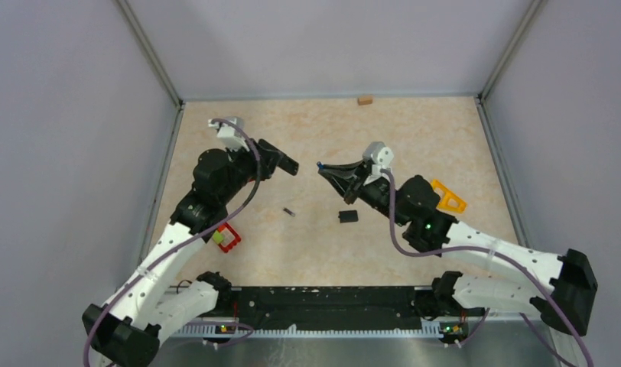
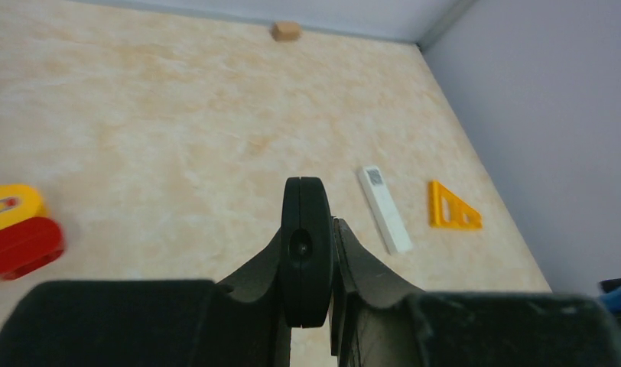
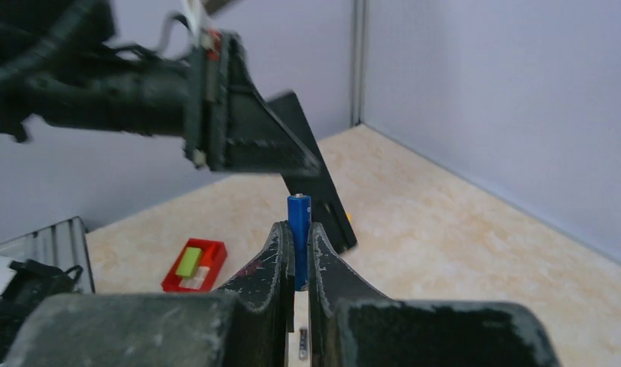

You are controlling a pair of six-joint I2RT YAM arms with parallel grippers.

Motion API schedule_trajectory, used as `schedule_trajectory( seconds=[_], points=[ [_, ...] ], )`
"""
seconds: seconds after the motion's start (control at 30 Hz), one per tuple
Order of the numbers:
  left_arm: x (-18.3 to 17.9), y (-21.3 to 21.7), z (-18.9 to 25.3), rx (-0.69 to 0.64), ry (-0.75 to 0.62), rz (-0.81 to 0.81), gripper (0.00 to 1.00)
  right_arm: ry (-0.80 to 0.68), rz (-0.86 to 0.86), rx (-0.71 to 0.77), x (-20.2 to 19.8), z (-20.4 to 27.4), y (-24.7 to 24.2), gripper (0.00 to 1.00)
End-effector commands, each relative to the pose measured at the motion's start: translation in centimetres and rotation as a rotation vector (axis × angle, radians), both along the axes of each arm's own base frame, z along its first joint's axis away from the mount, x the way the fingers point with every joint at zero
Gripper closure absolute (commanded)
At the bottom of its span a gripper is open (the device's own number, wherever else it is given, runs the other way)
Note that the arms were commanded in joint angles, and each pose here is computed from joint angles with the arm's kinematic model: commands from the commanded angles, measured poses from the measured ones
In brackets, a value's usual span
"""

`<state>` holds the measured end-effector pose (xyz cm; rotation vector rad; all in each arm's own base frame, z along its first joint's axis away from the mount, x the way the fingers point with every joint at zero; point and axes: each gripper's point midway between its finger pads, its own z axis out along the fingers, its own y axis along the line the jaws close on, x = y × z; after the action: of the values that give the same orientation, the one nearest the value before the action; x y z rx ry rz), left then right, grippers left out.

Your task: Load the batteries into the remote control

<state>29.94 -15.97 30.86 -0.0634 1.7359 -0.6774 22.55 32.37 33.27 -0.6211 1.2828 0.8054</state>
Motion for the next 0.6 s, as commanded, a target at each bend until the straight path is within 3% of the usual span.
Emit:
schedule_trajectory(
  seconds=[0.0, 0.23, 0.57],
  points=[
    [-2.3, -6.8, 2.3, -0.078, -0.06, -0.423, 1.0, -0.134, 0.126, 0.101, -3.4, 4.9, -1.1, 1.0],
    [-4.2, -10.3, 2.8, -0.208, -0.006, -0.672, 1.0, -0.174, 0.203, 0.071, -5.6, 5.8, -1.8, 1.0],
    [-4.8, -10.6, 3.5, -0.326, 0.052, -0.782, 1.0, 0.039, 0.113, -0.007, -3.6, 2.2, -1.8, 1.0]
  ],
)
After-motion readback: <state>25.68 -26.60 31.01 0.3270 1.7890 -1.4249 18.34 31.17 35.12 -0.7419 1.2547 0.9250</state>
